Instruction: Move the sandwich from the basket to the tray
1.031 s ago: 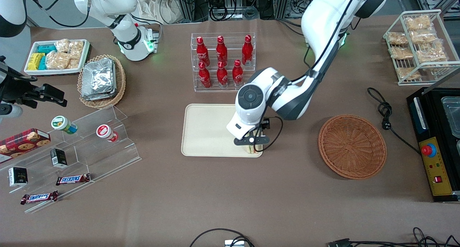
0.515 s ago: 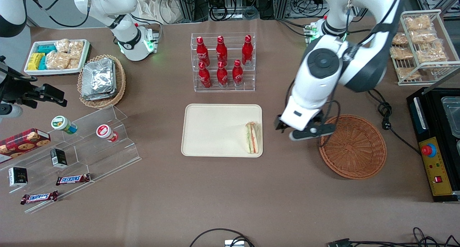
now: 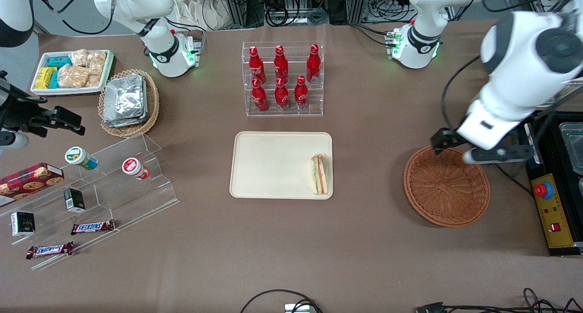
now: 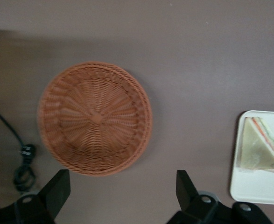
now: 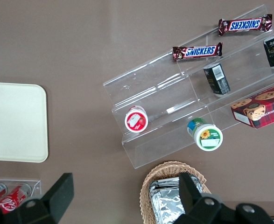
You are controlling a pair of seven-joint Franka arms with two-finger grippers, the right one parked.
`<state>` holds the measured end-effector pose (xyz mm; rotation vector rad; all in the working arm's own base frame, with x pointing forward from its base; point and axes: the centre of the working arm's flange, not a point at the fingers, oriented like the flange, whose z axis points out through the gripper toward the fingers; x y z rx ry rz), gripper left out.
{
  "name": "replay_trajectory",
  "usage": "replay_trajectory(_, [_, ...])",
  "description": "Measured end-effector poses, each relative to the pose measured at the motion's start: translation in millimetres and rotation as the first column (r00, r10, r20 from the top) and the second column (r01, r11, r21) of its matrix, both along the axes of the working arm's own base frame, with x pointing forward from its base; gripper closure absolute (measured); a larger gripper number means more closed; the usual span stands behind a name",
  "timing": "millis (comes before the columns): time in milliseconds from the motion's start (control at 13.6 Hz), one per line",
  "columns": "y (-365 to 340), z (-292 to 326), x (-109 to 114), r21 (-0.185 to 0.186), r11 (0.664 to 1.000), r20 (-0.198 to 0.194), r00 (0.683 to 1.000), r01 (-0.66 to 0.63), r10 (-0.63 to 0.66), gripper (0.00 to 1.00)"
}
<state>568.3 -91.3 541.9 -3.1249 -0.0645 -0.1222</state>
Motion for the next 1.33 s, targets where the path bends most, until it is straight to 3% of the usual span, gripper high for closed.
replay_trajectory(147, [17, 19, -8, -0.015, 1.0, 0.007, 1.0, -0.014, 0.014, 0.0])
replay_trajectory(368, [14, 33, -19, -0.007, 1.0, -0.024, 1.0, -0.008, 0.008, 0.0])
replay_trajectory(883, [10, 30, -19, -0.006, 1.0, -0.044, 0.999, -0.008, 0.008, 0.0])
replay_trajectory(1104, [-30, 18, -18, -0.015, 0.999, -0.058, 0.997, -0.048, 0.047, 0.0])
replay_trajectory(1325, [-112, -3, -9, -0.051, 0.997, -0.077, 0.996, -0.054, 0.05, 0.02])
